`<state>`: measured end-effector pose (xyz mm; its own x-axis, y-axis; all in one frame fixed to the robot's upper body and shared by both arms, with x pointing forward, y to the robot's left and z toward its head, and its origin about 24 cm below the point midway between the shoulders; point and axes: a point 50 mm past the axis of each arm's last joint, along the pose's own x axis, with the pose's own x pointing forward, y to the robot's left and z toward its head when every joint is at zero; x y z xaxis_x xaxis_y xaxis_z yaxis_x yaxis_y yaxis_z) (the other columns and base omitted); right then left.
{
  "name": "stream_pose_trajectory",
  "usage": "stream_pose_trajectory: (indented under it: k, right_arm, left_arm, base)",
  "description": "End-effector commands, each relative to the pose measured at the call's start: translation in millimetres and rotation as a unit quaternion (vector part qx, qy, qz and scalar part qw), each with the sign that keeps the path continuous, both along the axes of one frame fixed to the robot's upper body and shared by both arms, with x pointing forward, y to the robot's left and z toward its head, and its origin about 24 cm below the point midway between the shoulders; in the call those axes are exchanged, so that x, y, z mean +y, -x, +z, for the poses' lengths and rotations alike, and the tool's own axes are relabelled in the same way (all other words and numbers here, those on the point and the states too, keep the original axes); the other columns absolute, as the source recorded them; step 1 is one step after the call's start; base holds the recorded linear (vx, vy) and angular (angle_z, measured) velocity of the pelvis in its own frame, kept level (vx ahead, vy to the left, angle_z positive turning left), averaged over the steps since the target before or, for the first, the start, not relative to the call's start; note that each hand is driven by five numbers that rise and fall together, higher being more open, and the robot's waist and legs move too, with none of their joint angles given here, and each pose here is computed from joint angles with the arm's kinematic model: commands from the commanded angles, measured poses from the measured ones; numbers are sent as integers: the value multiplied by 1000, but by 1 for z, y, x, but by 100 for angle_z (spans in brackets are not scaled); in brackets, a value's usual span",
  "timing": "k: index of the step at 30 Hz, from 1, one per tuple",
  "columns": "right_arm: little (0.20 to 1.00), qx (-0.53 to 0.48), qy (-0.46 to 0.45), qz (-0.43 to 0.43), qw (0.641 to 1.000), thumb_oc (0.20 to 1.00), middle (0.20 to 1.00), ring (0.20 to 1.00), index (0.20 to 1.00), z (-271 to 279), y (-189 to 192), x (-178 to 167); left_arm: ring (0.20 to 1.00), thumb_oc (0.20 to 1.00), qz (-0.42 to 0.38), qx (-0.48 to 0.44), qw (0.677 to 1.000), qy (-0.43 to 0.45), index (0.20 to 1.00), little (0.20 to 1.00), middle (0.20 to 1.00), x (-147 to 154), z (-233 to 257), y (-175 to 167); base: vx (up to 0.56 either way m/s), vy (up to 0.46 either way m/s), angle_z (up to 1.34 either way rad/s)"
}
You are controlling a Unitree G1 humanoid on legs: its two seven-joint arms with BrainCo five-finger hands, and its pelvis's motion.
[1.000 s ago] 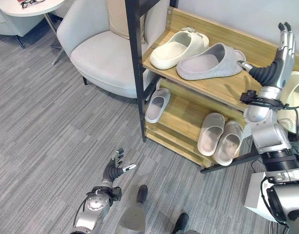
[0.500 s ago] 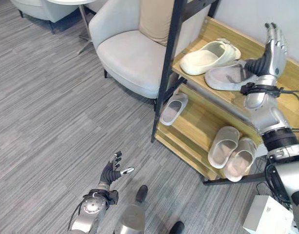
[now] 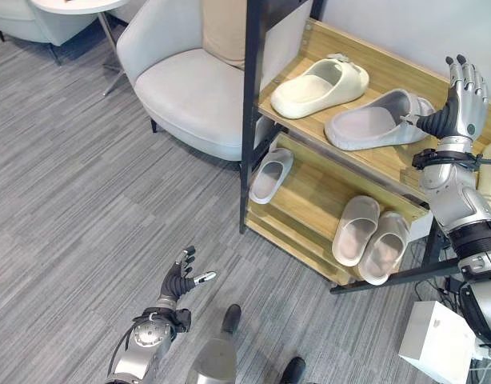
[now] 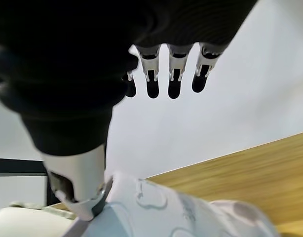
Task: Arrange the slippers neatly on the shoe rack.
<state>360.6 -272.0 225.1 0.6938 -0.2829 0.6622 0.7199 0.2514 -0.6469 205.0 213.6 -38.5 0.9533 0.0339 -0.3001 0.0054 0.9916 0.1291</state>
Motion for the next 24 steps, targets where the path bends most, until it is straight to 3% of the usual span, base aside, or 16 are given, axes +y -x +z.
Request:
stream_pose_trajectory:
  k: [1, 22, 23, 24]
  right_arm:
    - [1000, -18, 50, -31, 998, 1000, 1000, 1000, 1000, 26, 5, -17]
    - [1000, 111, 50, -120, 985, 1000, 1000, 1000, 1000, 6, -1, -61]
    - [598, 117, 45, -120, 985, 598, 598, 598, 598, 5, -3, -60]
    - [379, 121, 41, -119, 985, 379, 379, 379, 379, 5, -4, -60]
  left_arm:
    - [1000, 1000, -21, -48, 999, 7, 1000, 1000, 1000, -9, 15, -8]
    - [1000, 1000, -5, -43, 999, 3, 1000, 1000, 1000, -1, 15, -7]
    - [1000, 1000, -5, -42, 999, 3, 1000, 1000, 1000, -1, 15, -7]
    - [1000, 1000, -4, -41, 999, 2, 1000, 1000, 1000, 0, 15, -7]
  base:
    - [-1, -1, -8]
    - [0, 0, 0]
    - [0, 0, 0]
    - [0, 0, 0]
